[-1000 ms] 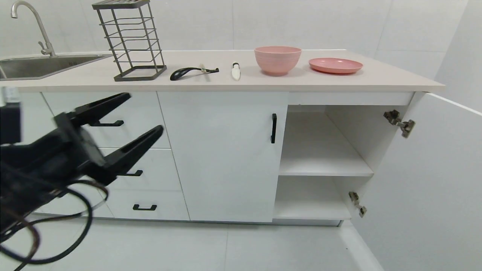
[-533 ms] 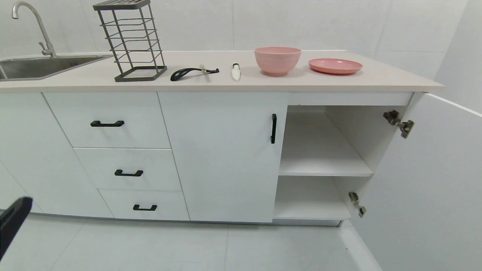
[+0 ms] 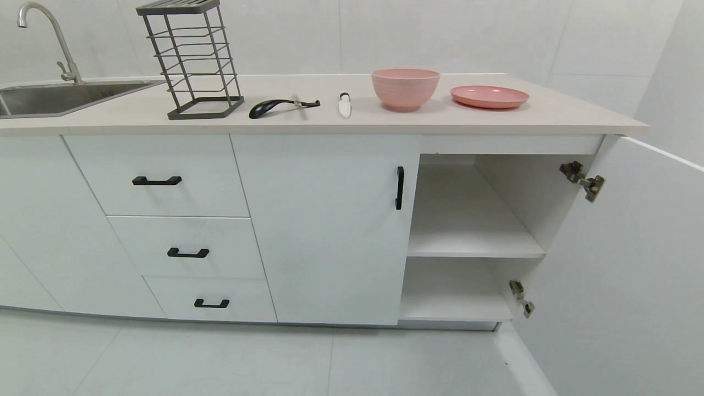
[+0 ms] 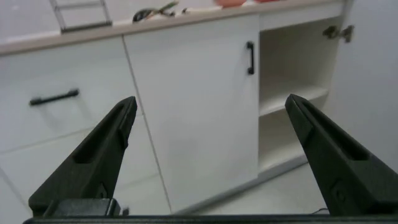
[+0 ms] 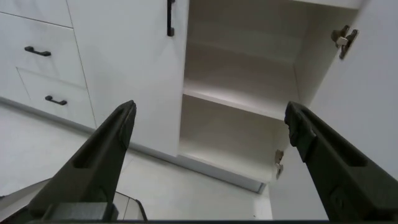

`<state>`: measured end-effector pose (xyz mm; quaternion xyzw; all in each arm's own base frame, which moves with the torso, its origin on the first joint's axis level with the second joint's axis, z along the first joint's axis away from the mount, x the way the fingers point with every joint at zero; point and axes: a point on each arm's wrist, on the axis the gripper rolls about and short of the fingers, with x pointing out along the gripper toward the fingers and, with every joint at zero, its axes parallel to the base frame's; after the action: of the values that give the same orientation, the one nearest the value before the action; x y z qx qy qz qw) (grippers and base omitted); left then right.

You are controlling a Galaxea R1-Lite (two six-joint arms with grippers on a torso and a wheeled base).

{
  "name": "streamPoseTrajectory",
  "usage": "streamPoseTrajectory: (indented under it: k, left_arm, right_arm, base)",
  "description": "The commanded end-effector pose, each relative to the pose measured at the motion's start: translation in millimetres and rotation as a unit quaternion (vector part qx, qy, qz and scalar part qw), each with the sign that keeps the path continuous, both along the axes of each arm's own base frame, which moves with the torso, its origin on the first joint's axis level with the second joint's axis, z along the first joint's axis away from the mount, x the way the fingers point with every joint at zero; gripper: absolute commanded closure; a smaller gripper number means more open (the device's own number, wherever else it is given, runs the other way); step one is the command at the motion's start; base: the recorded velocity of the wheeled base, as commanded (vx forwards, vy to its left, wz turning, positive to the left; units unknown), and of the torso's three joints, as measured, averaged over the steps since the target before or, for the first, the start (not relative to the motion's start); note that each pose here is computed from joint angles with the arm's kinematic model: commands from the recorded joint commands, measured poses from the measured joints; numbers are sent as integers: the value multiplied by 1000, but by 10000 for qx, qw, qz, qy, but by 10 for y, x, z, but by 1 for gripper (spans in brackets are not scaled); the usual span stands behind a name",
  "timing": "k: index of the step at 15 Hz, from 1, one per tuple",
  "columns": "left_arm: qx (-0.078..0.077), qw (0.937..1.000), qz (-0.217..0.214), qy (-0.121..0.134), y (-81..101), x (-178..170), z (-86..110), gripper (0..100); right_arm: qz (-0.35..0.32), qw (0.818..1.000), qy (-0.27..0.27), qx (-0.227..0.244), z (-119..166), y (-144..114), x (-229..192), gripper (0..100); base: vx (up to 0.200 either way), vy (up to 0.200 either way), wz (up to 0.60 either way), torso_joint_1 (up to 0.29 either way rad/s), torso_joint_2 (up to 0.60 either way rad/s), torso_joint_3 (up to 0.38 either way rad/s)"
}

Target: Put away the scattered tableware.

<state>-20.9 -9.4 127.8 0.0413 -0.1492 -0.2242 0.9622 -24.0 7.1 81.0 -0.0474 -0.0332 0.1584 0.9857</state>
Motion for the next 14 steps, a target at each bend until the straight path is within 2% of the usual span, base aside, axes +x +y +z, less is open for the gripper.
streamPoseTrajectory:
  k: [1,2,3,4,5,6,7,8,9,10,11,12,13,14]
  left_arm:
    - [3,10000,-4,3,4,-50,-167,0]
    - [17,9991,224,347,0,-67,-290,0]
    - [-71,9930,853,814,28,-39,-384,0]
    - [-225,9754,1863,1159,74,-25,-452,0]
    - [-276,9654,2311,1177,95,-26,-453,0]
    - [-249,9655,2316,1162,95,-26,-452,0]
    - [-279,9653,2318,1169,95,-26,-452,0]
    - [-258,9681,2200,1171,89,-25,-454,0]
    - [-217,9747,1903,1154,76,-25,-452,0]
    - [-280,9776,1715,1184,68,-26,-452,0]
    - [-660,9748,1698,1289,71,-25,-452,0]
    - [-952,9709,1747,1334,76,-25,-448,0]
    - [-854,9710,1848,1250,79,-26,-438,0]
    - [-695,9733,1922,1046,81,-26,-412,0]
  right_arm:
    - [-17,10000,-5,-6,1,-1,0,0]
    - [-109,9999,-5,-2,1,-4,2,0]
    - [-407,9992,-2,22,1,-18,5,0]
    - [-854,9963,23,119,0,-37,9,0]
    - [-1284,9911,204,289,-32,-56,12,0]
    - [-1604,9852,425,428,-69,-71,11,0]
    - [-1653,9843,362,494,-57,-73,12,0]
    - [-1653,9844,361,486,-57,-73,12,0]
    - [-1652,9844,354,487,-56,-73,12,0]
    - [-1653,9844,361,486,-57,-73,12,0]
    - [-1652,9844,354,487,-56,-73,12,0]
    - [-1652,9844,354,487,-56,-73,12,0]
    - [-1652,9844,354,487,-56,-73,12,0]
    - [-1645,9845,354,487,-56,-74,12,0]
  base:
    - [0,0,0,0,0,0]
    - [0,0,0,0,0,0]
    - [0,0,0,0,0,0]
    - [0,0,0,0,0,0]
    - [0,0,0,0,0,0]
    - [0,0,0,0,0,0]
    - [0,0,0,0,0,0]
    - [0,0,0,0,0,0]
    - [0,0,0,0,0,0]
    - [0,0,0,0,0,0]
    - [0,0,0,0,0,0]
    - [0,0,0,0,0,0]
    - [0,0,0,0,0,0]
    - [0,0,0,0,0,0]
